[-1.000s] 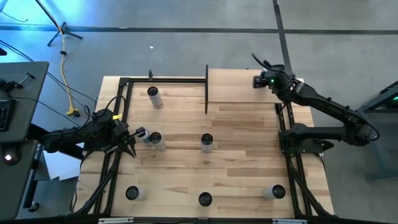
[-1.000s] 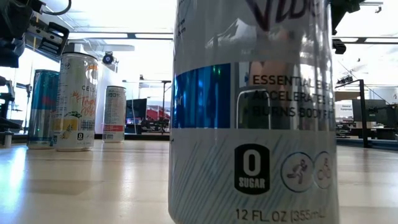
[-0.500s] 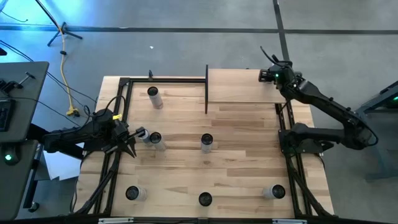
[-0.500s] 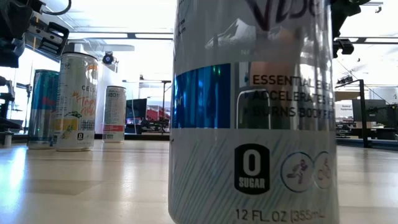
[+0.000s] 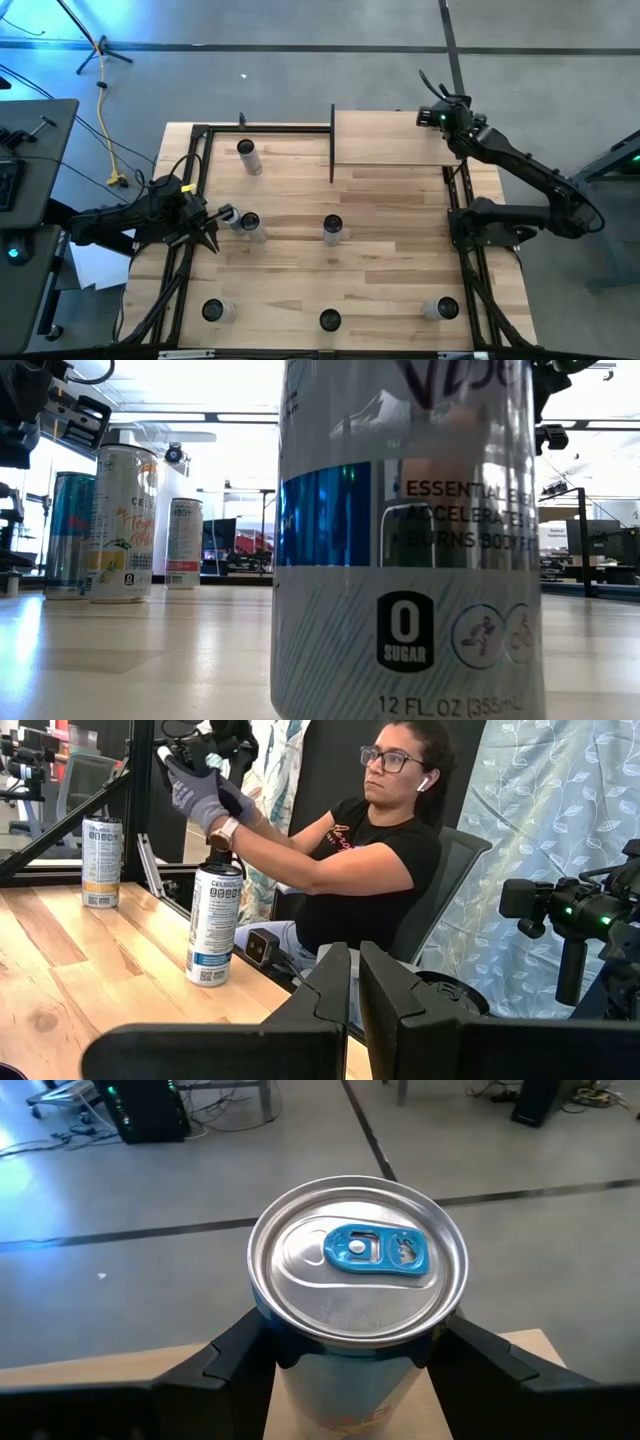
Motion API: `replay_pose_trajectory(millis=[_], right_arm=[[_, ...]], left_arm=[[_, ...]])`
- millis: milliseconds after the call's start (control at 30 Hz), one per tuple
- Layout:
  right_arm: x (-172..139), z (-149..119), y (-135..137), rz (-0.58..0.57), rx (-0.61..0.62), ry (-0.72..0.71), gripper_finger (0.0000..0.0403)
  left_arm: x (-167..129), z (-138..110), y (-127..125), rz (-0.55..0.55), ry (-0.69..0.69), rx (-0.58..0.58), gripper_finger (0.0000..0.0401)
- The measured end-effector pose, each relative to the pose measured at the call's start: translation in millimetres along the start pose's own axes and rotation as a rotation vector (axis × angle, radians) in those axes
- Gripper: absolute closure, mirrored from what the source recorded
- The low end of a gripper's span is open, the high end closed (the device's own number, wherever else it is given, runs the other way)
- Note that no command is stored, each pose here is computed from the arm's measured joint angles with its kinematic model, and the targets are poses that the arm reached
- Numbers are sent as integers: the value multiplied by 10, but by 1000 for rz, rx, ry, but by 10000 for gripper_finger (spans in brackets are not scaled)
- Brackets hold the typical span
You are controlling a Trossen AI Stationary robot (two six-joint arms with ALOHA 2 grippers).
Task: Place canned beverage on shelf
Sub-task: Put the right blue soda can on the shelf
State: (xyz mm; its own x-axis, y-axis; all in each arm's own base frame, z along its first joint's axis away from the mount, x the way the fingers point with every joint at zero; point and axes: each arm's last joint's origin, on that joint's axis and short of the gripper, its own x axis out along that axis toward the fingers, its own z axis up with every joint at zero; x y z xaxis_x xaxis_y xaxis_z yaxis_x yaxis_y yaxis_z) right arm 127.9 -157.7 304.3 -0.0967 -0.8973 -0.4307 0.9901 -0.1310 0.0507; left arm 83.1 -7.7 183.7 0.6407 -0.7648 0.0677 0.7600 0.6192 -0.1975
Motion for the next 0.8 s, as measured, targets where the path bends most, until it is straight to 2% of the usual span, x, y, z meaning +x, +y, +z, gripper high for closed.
replay_pose_trajectory(millis=[333, 800], right_arm=[[61, -24, 39, -51, 19, -14, 192], [61, -24, 43, -38, 41, -7, 189]], left_arm=[[0, 0, 0, 0, 0, 0, 398], [0, 0, 0, 0, 0, 0, 398]])
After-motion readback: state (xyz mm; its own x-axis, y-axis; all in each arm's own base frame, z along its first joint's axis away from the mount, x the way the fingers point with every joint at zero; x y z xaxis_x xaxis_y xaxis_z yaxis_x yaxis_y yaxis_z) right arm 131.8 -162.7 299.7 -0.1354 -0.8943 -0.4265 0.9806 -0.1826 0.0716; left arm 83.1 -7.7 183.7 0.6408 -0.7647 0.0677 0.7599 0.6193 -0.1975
